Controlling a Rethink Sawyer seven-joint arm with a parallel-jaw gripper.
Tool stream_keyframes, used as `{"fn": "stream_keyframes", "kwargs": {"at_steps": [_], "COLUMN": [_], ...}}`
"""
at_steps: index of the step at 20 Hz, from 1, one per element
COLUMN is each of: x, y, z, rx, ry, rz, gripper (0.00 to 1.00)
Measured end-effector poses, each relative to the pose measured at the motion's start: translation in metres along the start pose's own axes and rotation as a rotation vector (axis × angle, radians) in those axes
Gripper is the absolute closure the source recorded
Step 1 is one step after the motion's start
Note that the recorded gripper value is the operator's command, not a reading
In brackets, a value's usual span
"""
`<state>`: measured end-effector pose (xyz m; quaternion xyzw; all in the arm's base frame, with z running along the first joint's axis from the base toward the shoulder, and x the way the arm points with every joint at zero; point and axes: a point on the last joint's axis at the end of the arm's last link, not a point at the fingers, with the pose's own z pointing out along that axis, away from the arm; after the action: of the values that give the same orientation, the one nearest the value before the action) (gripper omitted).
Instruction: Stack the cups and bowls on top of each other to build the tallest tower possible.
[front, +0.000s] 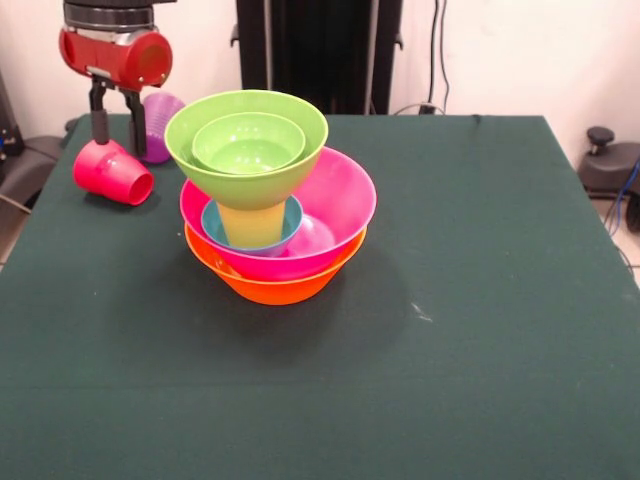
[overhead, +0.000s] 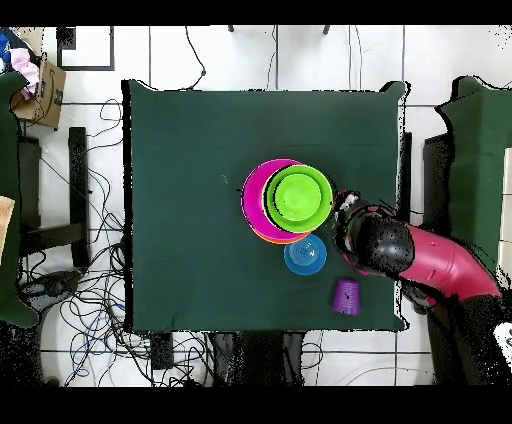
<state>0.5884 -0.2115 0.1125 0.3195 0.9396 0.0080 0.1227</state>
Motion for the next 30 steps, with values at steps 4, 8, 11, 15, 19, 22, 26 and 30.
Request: {"fn": "stream_keyframes", "kwargs": {"at_steps": [4, 8, 11, 15, 19, 22, 26, 30], "x": [0.005, 0.006, 0.006, 0.002, -0.004, -0.011, -0.017, -0.025], "y": [-0.002, -0.002, -0.001, 0.001, 0.002, 0.001, -0.005, -0.015], "z": [0.003, 0.004, 0.003, -0.004, -0.014, -0.026, -0.037, -0.046], "rx": [0.007, 0.009, 0.007, 0.005, 0.005, 0.010, 0.020, 0.030], "ry": [0.003, 0.003, 0.001, -0.012, -0.032, -0.041, -0.044, -0.057], "rz": [-0.023, -0.033, -0.035, -0.039, -0.043, -0.043, -0.037, -0.022], "gripper": [0.00, 0.00, 0.00, 0.00, 0.00, 0.00, 0.00, 0.00]}}
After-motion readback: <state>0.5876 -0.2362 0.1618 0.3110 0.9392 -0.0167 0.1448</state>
